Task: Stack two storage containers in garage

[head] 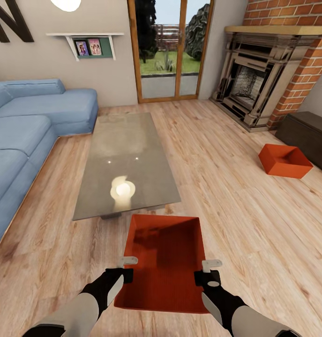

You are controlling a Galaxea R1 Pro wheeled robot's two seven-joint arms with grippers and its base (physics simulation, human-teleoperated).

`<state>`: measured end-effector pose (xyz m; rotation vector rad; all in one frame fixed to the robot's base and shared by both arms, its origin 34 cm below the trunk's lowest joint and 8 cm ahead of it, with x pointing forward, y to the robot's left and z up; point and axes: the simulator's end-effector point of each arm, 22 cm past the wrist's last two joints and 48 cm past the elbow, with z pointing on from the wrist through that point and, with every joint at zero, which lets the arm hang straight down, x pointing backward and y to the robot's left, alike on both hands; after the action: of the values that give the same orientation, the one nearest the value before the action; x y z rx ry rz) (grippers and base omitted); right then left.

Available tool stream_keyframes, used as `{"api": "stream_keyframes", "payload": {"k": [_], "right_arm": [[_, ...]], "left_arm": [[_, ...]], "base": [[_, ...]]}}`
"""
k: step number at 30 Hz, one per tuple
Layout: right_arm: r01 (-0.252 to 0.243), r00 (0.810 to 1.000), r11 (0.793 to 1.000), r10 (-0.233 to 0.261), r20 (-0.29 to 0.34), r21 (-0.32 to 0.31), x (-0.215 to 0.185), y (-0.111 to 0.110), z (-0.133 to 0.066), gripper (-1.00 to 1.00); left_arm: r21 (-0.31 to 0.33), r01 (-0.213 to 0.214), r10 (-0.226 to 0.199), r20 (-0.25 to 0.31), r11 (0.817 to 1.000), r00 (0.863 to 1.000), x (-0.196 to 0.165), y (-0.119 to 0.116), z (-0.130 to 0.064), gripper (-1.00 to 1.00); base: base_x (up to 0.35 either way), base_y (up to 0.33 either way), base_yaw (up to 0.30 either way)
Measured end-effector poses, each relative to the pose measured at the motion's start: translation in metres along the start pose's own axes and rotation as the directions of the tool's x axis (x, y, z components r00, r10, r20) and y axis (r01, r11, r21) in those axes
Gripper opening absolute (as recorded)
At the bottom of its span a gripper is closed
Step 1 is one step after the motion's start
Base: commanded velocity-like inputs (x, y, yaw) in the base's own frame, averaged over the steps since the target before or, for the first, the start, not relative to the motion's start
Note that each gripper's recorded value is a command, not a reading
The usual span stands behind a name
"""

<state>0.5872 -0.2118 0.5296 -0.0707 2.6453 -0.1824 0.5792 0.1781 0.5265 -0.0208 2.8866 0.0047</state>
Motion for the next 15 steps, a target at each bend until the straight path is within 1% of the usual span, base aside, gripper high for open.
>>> {"api": "stream_keyframes", "payload": {"k": [15], "right_arm": [[0.000,1.000,1.000,0.000,0.004,0.000,-0.0019,-0.0007,0.0001,-1.00]], "left_arm": [[0.001,0.002,-0.002,0.004,1.000,1.000,-0.0012,-0.0006,-0.0001,-1.00]], "base": [[0.000,0.000,0.000]]}}
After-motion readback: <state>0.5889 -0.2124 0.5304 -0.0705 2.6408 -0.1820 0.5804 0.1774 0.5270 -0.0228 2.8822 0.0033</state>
